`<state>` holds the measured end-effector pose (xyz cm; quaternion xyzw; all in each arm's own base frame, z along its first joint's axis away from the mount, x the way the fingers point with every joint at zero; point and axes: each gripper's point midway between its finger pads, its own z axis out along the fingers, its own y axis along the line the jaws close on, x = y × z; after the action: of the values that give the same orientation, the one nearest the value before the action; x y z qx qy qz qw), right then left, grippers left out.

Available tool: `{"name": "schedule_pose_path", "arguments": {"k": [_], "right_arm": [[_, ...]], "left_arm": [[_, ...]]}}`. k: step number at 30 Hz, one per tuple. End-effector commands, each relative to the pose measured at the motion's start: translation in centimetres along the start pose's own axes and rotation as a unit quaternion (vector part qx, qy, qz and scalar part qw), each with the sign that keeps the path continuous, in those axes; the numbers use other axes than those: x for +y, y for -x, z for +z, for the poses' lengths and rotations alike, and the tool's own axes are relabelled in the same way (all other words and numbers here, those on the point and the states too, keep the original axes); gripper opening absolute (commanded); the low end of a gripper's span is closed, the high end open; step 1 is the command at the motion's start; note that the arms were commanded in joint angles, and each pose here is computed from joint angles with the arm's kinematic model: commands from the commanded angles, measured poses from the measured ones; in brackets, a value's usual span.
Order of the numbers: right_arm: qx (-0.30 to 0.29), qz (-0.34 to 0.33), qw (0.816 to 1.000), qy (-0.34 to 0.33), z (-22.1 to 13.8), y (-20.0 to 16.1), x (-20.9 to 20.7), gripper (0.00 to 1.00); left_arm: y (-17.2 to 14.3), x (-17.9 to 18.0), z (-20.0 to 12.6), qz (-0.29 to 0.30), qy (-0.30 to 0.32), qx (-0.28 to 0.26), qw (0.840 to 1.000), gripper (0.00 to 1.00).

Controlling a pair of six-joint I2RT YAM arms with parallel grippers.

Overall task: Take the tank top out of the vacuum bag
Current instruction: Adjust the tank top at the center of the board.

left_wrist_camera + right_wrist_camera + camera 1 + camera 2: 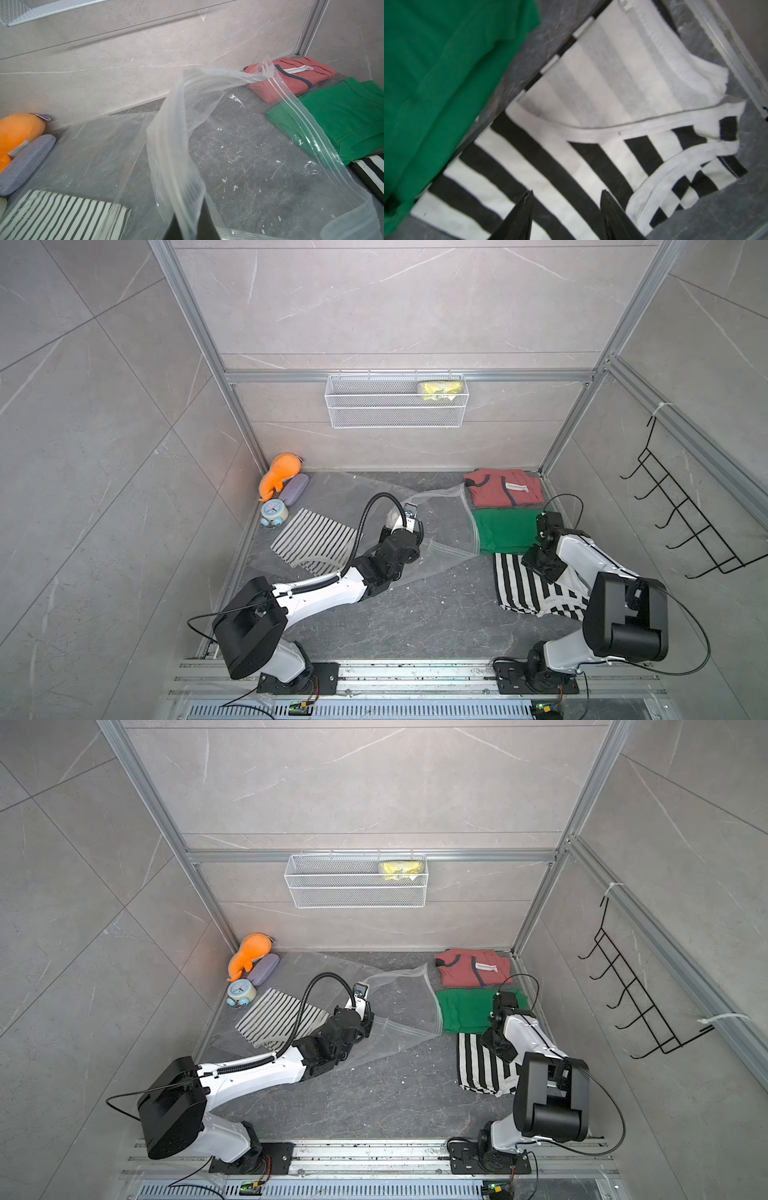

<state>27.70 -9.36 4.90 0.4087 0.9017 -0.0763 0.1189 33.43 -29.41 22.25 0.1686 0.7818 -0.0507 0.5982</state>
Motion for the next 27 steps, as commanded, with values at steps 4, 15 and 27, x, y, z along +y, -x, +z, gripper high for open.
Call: {"name": "schedule_pose_path", "arguments": {"k": [4, 15, 27], "right_arm": [[0.016, 0.098, 0.995, 0.021, 2.7, 1.5, -1.6, 0.54], [0.03, 0.102, 0.994, 0.032, 5.6, 2.9, -0.7, 0.51], [-0.029, 0.106, 0.991, 0.075, -0.7, 5.0, -0.4, 0.5]], "left_arm": [[2.2, 1.5, -1.1, -0.012, 0.016, -0.031, 0.999, 0.0], [2.8, 1.7, -1.3, -0.004, 0.021, -0.039, 0.999, 0.0], [2.1, 0.8, -0.6, -0.001, 0.01, -0.02, 1.0, 0.0]]}}
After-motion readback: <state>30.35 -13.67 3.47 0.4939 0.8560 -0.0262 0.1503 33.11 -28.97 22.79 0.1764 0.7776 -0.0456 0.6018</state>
